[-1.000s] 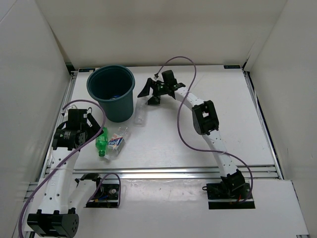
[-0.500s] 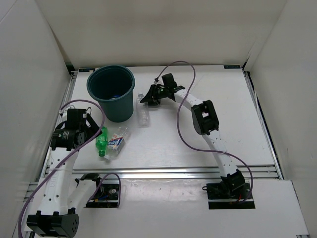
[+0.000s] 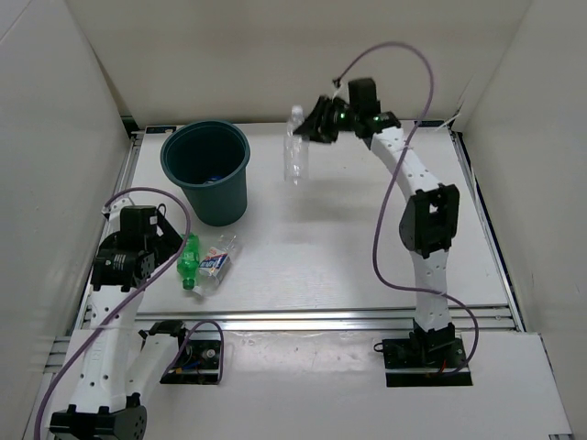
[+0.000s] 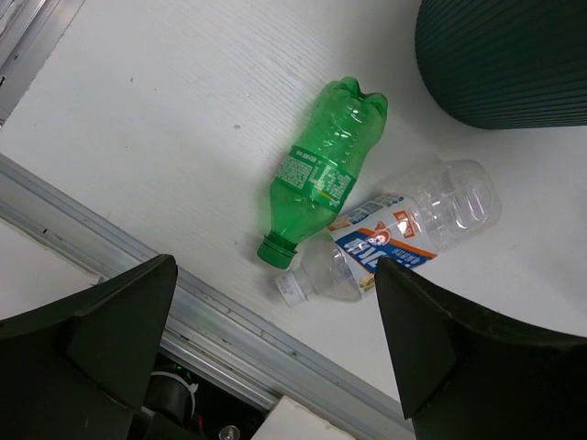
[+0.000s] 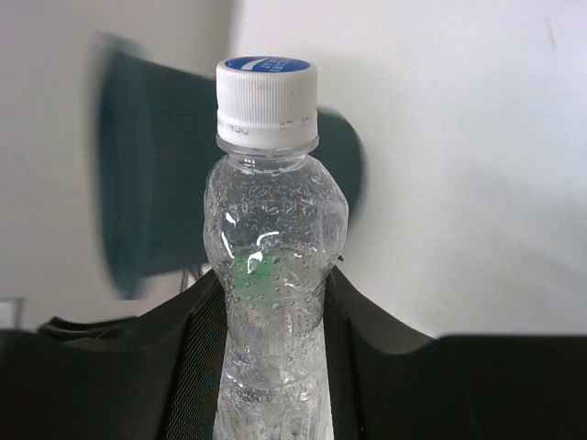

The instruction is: Put the plastic bottles in the bin

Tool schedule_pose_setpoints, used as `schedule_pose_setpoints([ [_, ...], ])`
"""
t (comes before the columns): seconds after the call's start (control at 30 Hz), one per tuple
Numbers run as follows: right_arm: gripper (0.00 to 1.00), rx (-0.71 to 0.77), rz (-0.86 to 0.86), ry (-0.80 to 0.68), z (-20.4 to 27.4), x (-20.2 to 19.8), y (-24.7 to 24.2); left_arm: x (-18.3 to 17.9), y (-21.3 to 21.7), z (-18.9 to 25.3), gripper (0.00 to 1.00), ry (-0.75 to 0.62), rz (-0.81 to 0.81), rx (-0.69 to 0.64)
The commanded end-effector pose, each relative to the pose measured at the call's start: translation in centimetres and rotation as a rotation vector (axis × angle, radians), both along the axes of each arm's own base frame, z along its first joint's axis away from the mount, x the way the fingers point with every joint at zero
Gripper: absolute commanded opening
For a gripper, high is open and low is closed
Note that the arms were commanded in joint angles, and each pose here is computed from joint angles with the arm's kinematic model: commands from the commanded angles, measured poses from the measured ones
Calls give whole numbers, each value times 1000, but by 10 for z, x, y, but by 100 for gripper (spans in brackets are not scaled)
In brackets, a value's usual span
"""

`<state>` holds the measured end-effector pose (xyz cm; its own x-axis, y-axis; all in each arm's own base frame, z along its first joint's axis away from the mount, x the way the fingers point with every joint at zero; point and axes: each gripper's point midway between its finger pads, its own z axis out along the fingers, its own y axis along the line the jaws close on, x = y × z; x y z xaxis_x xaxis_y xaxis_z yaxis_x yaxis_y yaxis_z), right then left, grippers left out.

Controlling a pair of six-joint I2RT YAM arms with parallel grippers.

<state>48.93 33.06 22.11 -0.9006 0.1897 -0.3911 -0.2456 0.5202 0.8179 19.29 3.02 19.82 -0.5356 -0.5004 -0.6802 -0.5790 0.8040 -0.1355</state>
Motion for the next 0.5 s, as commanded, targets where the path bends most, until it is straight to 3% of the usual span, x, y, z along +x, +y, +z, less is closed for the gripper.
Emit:
schedule_pose_setpoints([
  [0.0,26,112,-5,-433,163,-16,21,7,0,-1,100,-26,7,-1],
  [0.13,35,199,69,-655,204,-40,86,13,-6,-3,100,1,-38,-9],
  [0.3,36,287,41,-845,237,-65,149,24,-10,17,100,-22,-130,19],
  [0.43,34,266,-5,-906,215,-49,171,27,-15,32,100,-40,-241,59],
  [0.47,38,243,12,-899,198,-47,180,25,-16,34,100,-36,-257,62],
])
